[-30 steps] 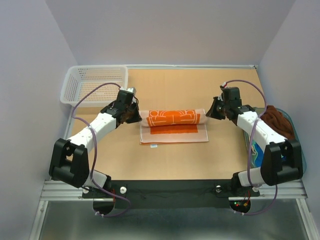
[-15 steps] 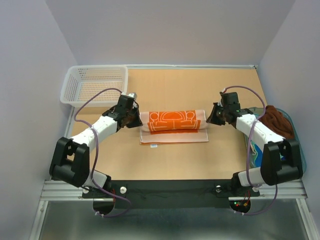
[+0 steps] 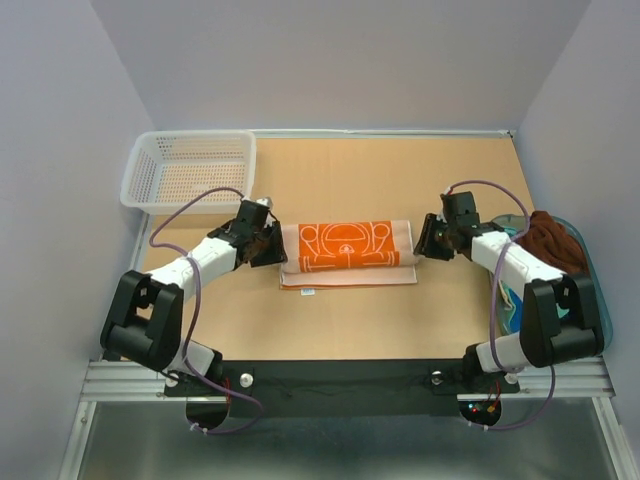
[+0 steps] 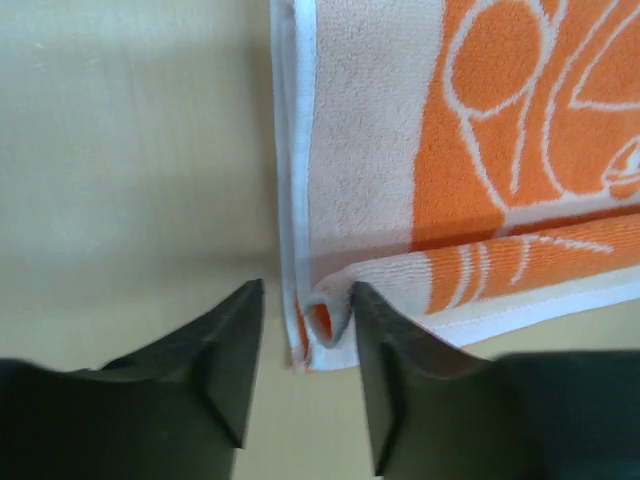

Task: Fold and stack the towels
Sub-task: Fold the towel

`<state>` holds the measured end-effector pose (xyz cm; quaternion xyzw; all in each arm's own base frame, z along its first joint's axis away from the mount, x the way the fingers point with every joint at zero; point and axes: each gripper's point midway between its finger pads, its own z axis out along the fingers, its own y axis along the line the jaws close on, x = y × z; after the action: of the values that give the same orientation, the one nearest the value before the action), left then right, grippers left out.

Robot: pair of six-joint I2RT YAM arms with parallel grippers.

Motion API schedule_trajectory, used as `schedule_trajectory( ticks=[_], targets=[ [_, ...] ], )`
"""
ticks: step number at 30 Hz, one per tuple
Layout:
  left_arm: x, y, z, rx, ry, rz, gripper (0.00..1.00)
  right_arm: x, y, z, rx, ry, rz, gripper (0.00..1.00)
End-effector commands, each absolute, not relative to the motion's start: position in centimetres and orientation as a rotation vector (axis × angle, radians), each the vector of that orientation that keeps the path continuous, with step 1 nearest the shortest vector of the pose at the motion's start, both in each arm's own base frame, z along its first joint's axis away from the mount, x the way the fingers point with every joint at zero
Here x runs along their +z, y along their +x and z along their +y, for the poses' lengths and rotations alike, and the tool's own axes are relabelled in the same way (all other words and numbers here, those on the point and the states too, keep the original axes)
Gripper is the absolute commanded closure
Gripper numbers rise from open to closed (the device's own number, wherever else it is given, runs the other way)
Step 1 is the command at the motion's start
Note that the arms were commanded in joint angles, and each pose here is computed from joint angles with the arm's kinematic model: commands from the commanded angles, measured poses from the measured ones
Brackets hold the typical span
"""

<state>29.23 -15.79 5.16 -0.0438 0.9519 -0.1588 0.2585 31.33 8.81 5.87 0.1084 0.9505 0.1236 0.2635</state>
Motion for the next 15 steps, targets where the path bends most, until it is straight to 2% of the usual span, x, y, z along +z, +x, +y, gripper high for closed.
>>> schedule_trajectory(
  ticks=[1,3,6,10,12,15],
  targets=[
    [9.1,29.4,-14.9,-0.416,-0.106,2.471,0.38,9.9,31.8,9.1,0.395,0.216,2.439,0.52],
    [10.6,29.4,-14.9,-0.42,-0.112,2.438,0.33,12.0,32.1,10.1,0.464,0.186,2.39,0.51],
    [14.0,30.0,-15.7,-0.455,-0.104,2.364,0.32,15.0,32.9,11.1,0.516,0.142,2.322,0.51],
    [17.3,31.2,-17.7,-0.485,-0.071,2.308,0.32,15.9,34.2,12.5,0.545,0.107,2.322,0.52],
    [16.4,30.9,-19.1,-0.486,-0.036,2.35,0.34,14.8,34.3,13.6,0.551,0.097,2.362,0.53],
    [14.1,30.2,-20.6,-0.432,-0.009,2.405,0.41,12.9,33.6,14.6,0.542,0.106,2.419,0.53]
  ],
)
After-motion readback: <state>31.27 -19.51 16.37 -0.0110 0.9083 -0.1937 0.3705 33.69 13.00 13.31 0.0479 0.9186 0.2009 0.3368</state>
